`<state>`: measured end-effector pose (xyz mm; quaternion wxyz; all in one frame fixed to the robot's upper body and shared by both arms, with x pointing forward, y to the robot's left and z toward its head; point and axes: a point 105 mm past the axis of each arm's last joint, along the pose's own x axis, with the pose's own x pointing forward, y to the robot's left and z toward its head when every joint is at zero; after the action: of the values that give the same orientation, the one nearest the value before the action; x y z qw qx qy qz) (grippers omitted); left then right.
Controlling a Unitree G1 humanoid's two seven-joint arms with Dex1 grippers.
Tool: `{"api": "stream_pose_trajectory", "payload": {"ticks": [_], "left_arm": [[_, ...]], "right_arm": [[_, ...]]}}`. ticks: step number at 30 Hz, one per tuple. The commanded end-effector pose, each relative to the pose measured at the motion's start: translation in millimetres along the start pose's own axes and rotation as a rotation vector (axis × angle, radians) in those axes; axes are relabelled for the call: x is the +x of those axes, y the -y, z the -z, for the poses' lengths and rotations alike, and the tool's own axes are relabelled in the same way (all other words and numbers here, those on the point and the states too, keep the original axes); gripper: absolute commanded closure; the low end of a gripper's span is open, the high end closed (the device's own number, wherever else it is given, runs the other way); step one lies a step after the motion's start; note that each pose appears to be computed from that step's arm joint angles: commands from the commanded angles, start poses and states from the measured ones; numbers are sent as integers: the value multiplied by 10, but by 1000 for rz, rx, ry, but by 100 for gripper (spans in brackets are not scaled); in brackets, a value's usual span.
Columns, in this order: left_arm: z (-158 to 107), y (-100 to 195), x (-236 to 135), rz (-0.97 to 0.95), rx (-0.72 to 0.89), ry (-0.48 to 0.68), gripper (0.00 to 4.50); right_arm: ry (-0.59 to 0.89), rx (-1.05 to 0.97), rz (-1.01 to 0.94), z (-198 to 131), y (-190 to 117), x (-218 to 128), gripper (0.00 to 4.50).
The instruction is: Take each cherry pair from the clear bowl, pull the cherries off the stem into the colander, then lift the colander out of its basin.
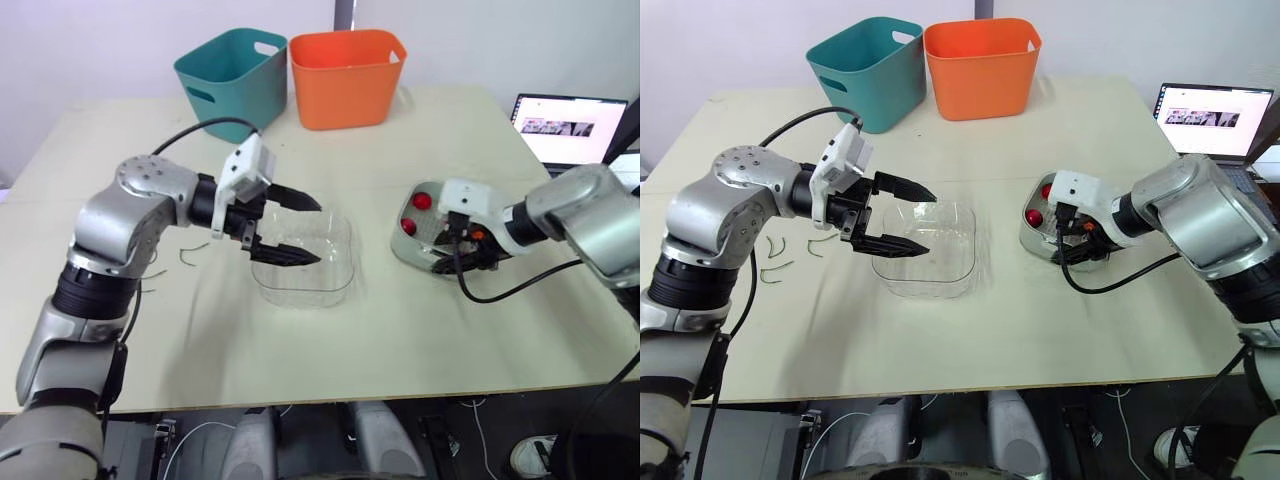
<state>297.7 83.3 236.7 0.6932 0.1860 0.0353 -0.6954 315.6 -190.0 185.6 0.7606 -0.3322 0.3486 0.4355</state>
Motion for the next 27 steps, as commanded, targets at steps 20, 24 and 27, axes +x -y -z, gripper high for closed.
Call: {"api": "stream_pose_trajectory", "payload": {"ticks": [20, 24, 27], "left_arm": [[-138, -96, -108, -65, 43, 41, 0], [-141, -114, -118, -73, 44, 44, 0], [-139, -122, -121, -76, 44, 46, 0]], "right_arm": [[8, -1, 71, -66, 53, -50, 409], [8, -3, 71, -70, 44, -69, 409], [15, -7, 84, -90, 52, -111, 409]]}}
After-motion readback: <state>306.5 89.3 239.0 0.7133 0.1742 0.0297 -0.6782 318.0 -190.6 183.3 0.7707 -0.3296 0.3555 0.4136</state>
